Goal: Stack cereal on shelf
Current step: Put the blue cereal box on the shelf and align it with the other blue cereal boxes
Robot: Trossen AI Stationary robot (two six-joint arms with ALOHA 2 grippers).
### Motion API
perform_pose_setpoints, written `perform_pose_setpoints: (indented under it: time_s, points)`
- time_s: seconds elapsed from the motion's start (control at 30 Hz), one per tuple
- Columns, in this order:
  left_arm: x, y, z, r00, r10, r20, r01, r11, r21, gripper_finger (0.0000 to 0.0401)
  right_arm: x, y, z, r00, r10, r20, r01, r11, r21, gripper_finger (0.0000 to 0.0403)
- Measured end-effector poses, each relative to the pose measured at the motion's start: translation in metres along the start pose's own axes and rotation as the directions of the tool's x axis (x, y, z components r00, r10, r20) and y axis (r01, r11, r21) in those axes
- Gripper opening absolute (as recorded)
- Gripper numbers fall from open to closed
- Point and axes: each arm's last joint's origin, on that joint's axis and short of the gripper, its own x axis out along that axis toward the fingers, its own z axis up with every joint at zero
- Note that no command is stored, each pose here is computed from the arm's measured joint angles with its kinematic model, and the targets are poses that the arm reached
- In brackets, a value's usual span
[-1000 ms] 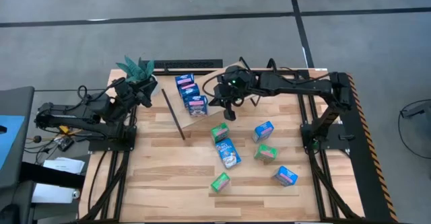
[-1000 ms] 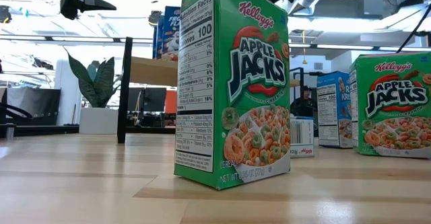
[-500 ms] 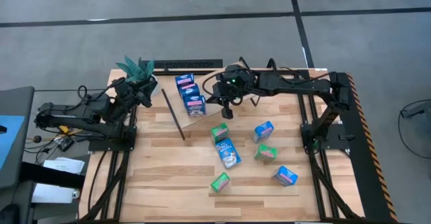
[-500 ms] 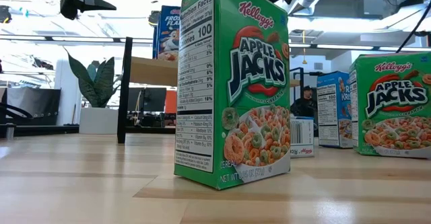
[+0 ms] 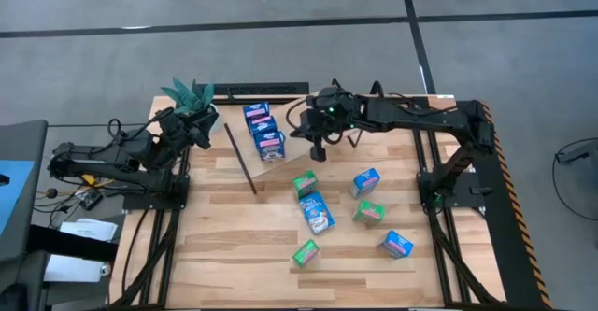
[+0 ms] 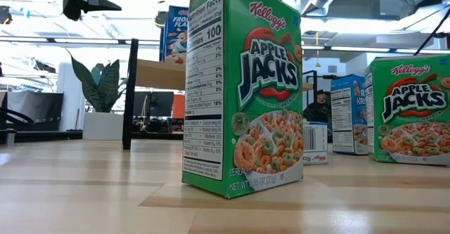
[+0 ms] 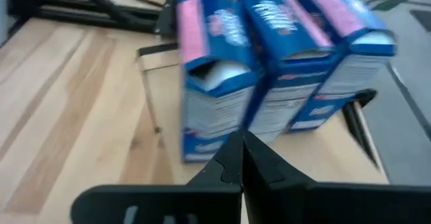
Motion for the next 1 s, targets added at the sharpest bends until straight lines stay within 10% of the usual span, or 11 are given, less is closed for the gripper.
perform_pose_setpoints:
  time_s: [1.0]
  points:
    - [0.0,0.0,0.0,1.0,0.0,0.0,0.0,1.0,-0.004,0.0283,0.002,0.004,0.003,1.0,-0.016,0.02,0.016,1.0,-0.007,0.0014]
